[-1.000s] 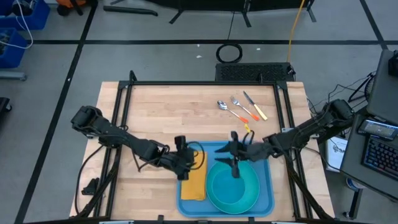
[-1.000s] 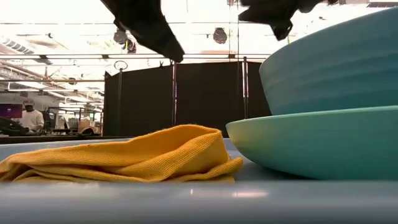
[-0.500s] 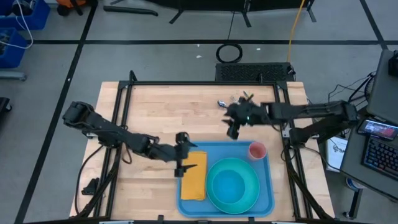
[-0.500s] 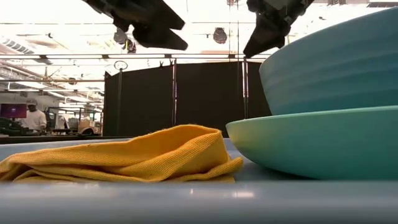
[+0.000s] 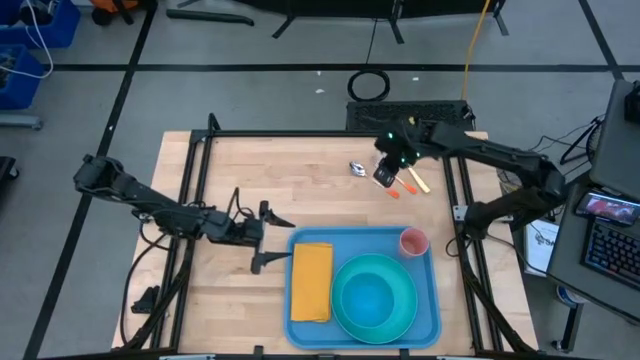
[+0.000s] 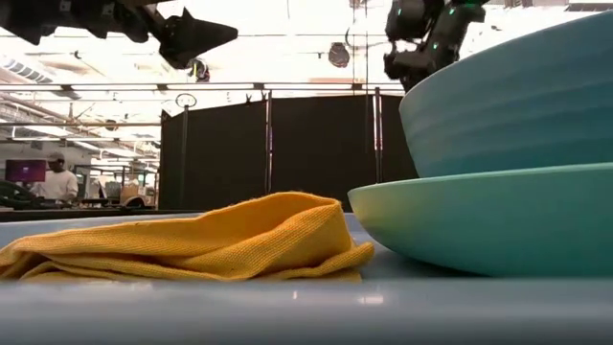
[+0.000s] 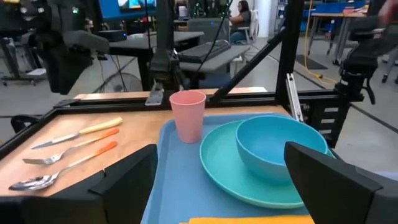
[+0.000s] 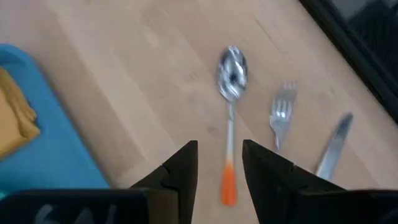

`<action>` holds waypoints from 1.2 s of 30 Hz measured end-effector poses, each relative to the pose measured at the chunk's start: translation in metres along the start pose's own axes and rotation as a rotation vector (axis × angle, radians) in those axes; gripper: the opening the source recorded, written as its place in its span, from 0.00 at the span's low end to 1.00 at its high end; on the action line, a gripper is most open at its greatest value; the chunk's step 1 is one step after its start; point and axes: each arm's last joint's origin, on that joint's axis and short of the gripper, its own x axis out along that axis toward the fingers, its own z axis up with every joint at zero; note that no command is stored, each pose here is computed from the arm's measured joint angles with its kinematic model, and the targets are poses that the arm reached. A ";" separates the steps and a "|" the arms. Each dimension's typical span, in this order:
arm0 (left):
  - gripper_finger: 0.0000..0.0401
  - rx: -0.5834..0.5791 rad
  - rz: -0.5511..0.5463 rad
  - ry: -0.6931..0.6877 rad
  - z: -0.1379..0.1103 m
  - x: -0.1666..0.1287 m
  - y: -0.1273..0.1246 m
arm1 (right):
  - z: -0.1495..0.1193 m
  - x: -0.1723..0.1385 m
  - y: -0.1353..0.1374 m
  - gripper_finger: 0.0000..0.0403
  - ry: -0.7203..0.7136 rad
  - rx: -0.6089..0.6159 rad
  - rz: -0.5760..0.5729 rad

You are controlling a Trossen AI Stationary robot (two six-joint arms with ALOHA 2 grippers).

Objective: Set up tray
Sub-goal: Put the orange fork on the orange napkin

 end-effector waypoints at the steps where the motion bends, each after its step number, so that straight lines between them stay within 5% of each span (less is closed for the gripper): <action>1: 0.88 -0.001 0.003 -0.003 -0.001 -0.002 0.001 | 0.002 0.003 -0.006 0.29 0.027 0.014 -0.011; 13: 0.88 0.015 0.019 -0.008 -0.004 -0.007 0.004 | 0.002 0.065 -0.052 0.29 0.439 0.070 -0.065; 36: 0.88 0.020 0.039 0.037 -0.008 -0.006 0.010 | -0.002 0.120 -0.073 0.29 0.571 0.086 0.025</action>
